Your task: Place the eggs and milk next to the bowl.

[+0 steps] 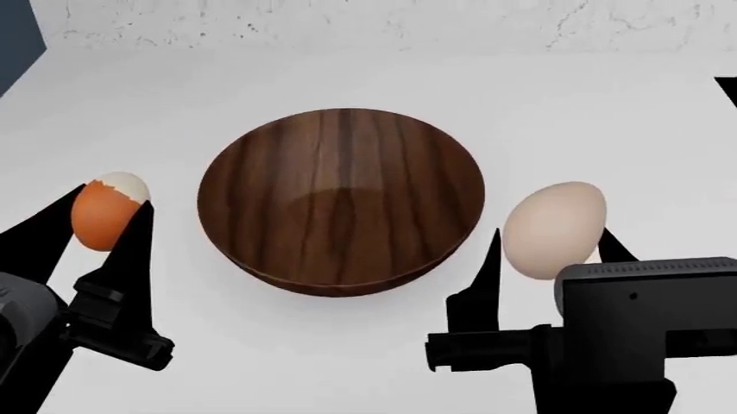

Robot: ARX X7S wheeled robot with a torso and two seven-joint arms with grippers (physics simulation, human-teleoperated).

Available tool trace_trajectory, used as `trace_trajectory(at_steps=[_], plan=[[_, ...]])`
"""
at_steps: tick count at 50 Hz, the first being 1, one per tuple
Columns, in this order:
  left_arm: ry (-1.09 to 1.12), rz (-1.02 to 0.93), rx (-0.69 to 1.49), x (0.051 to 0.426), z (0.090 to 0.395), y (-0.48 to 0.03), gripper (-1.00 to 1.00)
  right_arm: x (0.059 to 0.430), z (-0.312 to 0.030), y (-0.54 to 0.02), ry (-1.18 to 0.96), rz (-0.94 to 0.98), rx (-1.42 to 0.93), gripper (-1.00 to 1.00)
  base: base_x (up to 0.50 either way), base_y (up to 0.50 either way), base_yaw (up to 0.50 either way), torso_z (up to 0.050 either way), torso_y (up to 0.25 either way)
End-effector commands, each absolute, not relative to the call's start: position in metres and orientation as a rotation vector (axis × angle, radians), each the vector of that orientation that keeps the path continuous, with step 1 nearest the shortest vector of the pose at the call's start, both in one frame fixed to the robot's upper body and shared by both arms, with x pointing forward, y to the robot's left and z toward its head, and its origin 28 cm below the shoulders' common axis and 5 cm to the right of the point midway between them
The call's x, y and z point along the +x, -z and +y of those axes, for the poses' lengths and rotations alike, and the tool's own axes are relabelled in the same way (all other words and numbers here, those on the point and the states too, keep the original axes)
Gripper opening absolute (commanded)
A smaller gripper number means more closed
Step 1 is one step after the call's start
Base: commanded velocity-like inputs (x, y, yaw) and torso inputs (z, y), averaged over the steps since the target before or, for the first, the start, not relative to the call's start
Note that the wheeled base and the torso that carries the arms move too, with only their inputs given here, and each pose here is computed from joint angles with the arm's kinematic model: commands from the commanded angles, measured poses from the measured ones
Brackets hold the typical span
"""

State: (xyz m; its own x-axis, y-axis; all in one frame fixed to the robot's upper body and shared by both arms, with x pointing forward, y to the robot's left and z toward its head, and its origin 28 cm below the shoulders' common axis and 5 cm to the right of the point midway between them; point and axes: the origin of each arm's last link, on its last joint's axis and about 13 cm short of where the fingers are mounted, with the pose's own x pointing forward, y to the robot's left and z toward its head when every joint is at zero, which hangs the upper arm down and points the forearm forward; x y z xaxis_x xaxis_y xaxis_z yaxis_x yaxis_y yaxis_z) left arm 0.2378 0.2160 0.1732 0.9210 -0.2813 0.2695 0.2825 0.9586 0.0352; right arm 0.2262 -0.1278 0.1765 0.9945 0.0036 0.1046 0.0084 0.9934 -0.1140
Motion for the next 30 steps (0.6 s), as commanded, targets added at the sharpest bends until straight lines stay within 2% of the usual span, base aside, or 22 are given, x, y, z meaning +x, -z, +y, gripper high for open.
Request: trace_trajectory(at_steps=[1,19,30], plan=[[0.288,-0.274,-0.025,0.2375,0.2151,-0.1741,-1.0,0.2265,-0.1294,-0.1762,0.006,-0.108,-0.136,-1.0,0.28,0.0,0.0,0.0,0.0],[0.287,-0.275,-0.027,0.2371,0.2153,-0.1749,-1.0,0.2254,-0.1287,-0.1776,0.001,-0.112,-0.131,-1.0,0.28,0.0,0.0,0.0,0.0],[0.285,-0.252,-0.021,0.2405,0.2177,-0.1719,-1.0,0.2269,-0.1284,-0.178,-0.003,-0.115,-0.131,-1.0,0.0,0.0,0.0,0.0,0.001]])
